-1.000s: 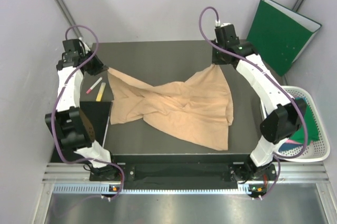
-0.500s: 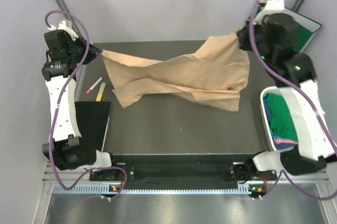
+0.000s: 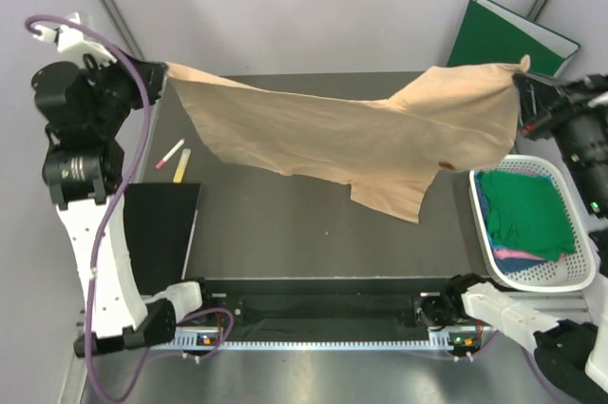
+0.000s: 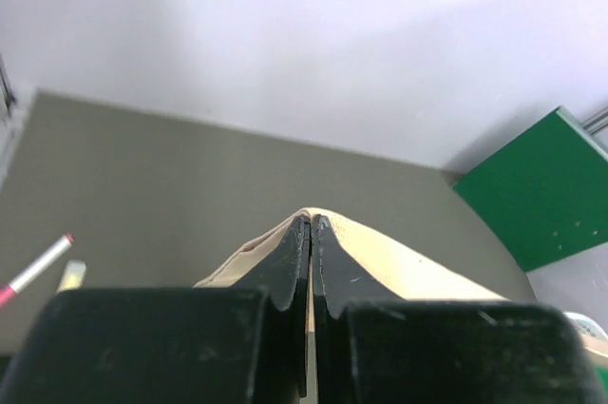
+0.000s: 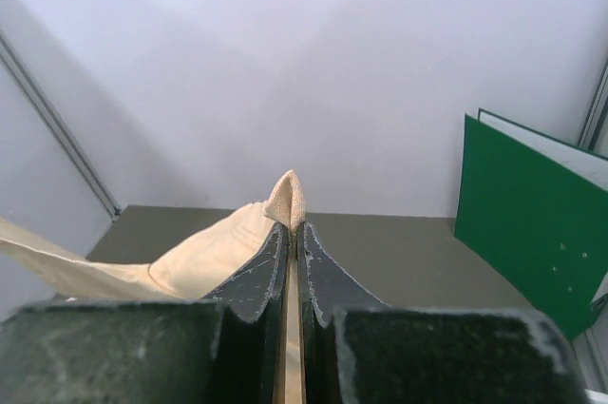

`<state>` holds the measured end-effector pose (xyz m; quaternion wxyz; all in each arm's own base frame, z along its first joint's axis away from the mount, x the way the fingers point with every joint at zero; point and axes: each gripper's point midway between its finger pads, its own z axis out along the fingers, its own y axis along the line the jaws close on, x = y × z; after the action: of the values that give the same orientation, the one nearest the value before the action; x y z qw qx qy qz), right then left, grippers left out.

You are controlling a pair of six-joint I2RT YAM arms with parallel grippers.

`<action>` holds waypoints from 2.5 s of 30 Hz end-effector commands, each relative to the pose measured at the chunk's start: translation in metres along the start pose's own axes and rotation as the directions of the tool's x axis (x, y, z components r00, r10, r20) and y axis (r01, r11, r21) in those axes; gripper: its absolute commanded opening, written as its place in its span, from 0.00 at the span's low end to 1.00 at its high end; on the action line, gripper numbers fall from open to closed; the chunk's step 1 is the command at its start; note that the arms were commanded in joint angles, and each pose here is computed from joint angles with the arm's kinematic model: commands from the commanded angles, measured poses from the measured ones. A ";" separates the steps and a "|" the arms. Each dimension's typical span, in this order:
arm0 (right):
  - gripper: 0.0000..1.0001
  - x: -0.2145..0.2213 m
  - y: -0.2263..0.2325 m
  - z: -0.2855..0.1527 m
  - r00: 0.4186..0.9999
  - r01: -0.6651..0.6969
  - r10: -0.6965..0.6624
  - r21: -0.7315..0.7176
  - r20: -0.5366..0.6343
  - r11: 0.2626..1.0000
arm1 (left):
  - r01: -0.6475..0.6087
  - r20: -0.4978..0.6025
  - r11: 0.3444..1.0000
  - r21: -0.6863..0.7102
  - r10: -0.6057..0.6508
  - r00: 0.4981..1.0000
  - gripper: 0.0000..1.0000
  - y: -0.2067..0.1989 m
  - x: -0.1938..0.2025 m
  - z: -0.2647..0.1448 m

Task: Fold and stack the t-shirts
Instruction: Flatten out the tshirt

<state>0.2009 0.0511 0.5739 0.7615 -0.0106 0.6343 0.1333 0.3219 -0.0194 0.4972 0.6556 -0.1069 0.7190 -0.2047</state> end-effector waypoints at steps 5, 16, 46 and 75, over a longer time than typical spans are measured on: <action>0.00 -0.062 0.004 -0.060 0.986 0.010 0.003 -0.074 0.168 0.997 | -0.121 0.249 0.993 0.011 0.114 0.962 0.00 -0.043 -0.061 -0.077; 0.00 -0.065 -0.009 -0.034 0.983 0.028 -0.032 0.026 0.183 0.999 | -0.131 0.239 0.986 -0.101 0.152 0.959 0.00 -0.022 -0.058 -0.074; 0.00 -0.083 0.007 0.067 0.957 0.053 -0.058 0.025 0.283 0.998 | -0.065 0.241 0.996 -0.066 0.079 0.967 0.00 -0.007 -0.069 0.018; 0.00 0.027 -0.029 0.090 0.975 0.214 -0.222 0.158 0.033 0.964 | -0.145 -0.016 0.978 -0.147 0.145 0.989 0.00 0.027 0.011 0.060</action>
<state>0.1951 0.0294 0.6587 0.8588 0.0007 0.5050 0.0868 0.2952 -0.0120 0.5835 0.7654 -0.0911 0.6254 -0.1216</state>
